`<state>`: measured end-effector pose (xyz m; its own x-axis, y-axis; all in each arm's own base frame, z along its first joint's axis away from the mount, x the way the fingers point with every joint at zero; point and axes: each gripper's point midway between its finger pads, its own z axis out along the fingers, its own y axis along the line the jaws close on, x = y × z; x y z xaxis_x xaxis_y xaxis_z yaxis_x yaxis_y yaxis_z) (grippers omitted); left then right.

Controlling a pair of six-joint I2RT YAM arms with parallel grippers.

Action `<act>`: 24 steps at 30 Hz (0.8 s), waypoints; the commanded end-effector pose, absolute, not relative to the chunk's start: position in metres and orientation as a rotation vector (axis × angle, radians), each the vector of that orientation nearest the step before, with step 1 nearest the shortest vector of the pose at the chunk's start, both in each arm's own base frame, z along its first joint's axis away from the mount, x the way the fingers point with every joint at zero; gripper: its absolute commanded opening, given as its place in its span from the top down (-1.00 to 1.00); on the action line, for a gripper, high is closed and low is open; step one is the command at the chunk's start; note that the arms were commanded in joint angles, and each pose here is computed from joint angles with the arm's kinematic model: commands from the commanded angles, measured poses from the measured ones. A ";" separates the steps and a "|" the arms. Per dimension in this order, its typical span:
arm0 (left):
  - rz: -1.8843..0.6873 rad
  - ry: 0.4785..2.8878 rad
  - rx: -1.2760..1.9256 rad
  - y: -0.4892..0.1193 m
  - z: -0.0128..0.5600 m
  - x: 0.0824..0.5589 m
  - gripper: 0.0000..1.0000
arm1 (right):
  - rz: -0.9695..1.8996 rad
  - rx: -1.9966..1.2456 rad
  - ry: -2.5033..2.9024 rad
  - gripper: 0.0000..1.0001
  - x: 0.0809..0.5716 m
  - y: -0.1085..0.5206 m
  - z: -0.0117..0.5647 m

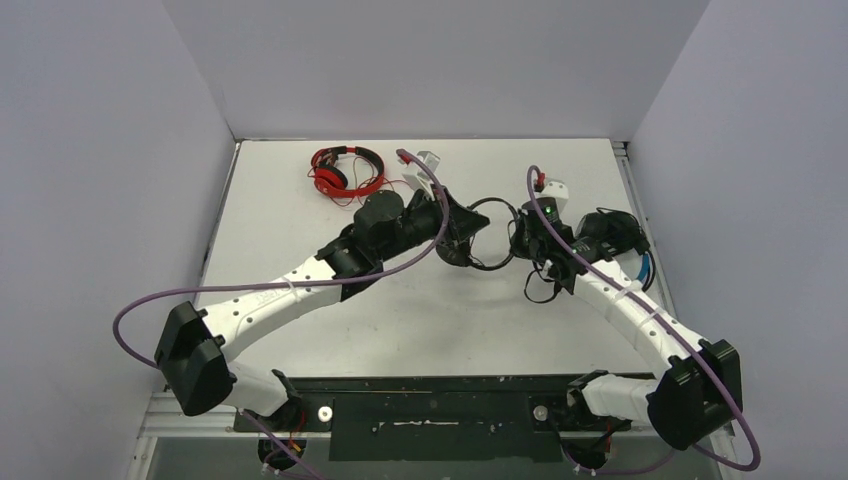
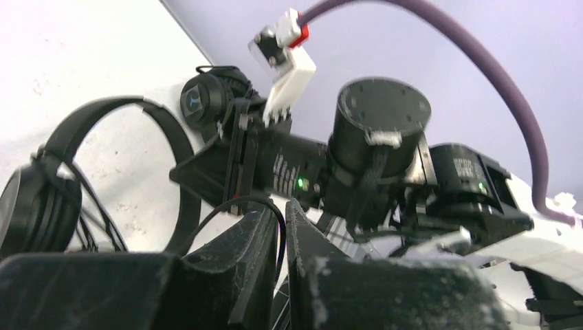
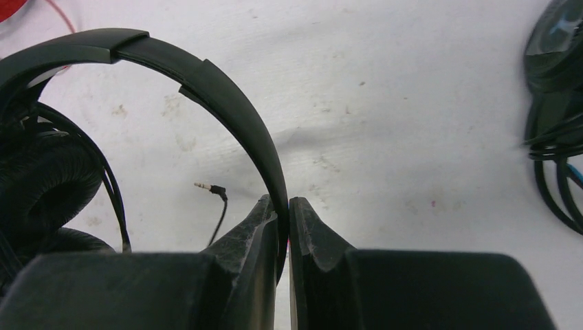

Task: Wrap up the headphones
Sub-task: Wrap the headphones cable around the headphones.

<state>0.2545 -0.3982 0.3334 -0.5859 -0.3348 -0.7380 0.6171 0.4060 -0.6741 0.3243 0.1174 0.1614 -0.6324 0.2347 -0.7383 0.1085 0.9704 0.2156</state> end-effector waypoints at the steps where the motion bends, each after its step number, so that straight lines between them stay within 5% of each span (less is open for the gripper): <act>1: -1.477 1.671 0.233 -0.403 0.357 0.258 0.83 | 0.305 0.203 2.179 1.00 0.320 0.145 0.185; 24: -1.309 1.726 0.070 -0.339 0.330 0.353 0.65 | 0.419 -0.022 2.160 1.00 0.272 0.203 0.179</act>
<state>0.3390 -0.3483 0.3166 -0.5900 -0.4326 -0.6817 0.5156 0.4479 -0.7304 0.2685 0.1934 0.1525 -0.6572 0.0751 -0.7499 -0.1504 0.9619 0.2281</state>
